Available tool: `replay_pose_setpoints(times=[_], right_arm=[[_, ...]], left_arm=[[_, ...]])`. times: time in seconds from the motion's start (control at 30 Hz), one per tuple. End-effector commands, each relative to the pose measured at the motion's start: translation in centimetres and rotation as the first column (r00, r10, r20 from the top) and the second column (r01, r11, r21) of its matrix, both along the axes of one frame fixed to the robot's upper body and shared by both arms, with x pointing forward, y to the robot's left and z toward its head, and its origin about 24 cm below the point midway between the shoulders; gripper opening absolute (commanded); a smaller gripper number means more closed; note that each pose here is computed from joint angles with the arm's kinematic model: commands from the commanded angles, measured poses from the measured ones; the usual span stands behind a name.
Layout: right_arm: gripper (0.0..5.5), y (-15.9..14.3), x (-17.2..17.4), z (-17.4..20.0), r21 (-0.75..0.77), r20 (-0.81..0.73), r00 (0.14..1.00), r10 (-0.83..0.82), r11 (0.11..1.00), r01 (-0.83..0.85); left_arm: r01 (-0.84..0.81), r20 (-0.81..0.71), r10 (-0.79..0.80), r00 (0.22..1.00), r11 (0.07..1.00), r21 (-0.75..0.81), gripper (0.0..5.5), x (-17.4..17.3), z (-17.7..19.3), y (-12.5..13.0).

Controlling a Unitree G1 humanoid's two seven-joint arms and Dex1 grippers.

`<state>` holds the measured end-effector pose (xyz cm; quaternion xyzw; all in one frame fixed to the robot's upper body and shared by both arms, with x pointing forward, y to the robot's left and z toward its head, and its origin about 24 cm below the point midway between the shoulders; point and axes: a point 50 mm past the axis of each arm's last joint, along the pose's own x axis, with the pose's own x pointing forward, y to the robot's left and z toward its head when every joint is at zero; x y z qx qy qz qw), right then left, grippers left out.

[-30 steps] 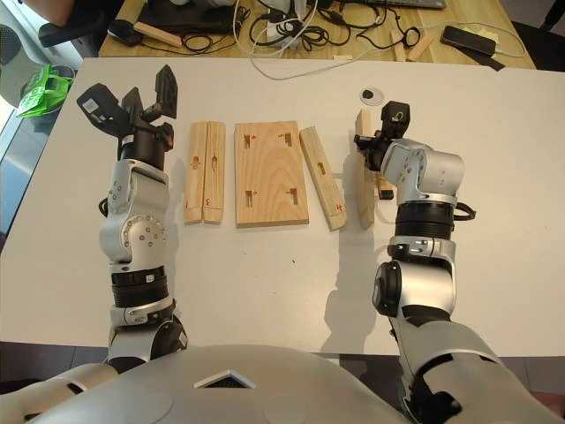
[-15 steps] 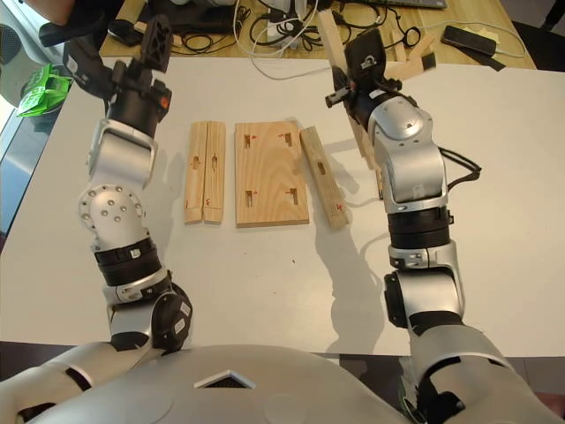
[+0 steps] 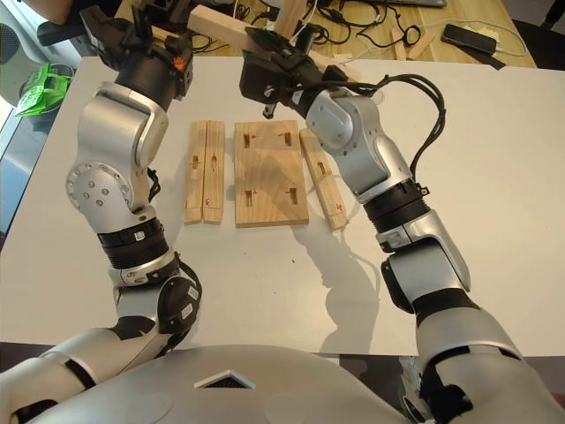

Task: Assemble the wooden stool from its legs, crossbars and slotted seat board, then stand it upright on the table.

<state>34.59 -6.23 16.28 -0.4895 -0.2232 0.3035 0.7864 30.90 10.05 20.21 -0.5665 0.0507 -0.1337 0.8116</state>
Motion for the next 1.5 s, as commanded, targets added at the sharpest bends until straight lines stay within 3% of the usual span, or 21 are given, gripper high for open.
replay_pose_setpoints(times=[0.03, 0.7, 1.07, 1.1, 1.37, 1.5], right_arm=[[0.97, 1.4, -0.1, 1.0, 0.009, 0.035, 0.998, 0.054, 0.998, -0.054], [0.97, 2.2, -1.4, -0.1, -0.059, 0.058, 0.988, 0.143, 0.988, -0.140], [0.97, 1.8, -2.4, -1.9, -0.197, 0.031, 0.971, 0.236, 0.954, -0.225], [1.37, 1.6, -2.6, -2.2, -0.214, 0.023, 0.968, 0.248, 0.947, -0.238], [2.57, -0.1, -3.8, -3.1, -0.254, -0.020, 0.943, 0.332, 0.911, -0.326], [3.20, -1.0, -5.3, -3.4, -0.208, -0.062, 0.918, 0.391, 0.895, -0.395]], left_arm=[[0.063, -0.040, -0.068, 0.997, 0.991, -0.119, 4.17, -0.6, 0.6, -3.2], [-0.053, -0.113, 0.043, 0.993, 0.995, -0.082, 1.20, 0.1, -0.4, -2.3], [-0.078, -0.110, 0.074, 0.991, 0.996, -0.033, 1.15, 0.1, -0.4, -2.1], [-0.078, -0.112, 0.073, 0.991, 0.996, -0.034, 1.15, 0.1, -0.4, -2.1], [-0.137, -0.109, 0.130, 0.985, 0.989, -0.058, 1.02, 0.3, -0.2, -1.4], [-0.231, -0.046, 0.233, 0.971, 0.971, 0.061, 1.02, 0.6, -0.1, 0.1]])
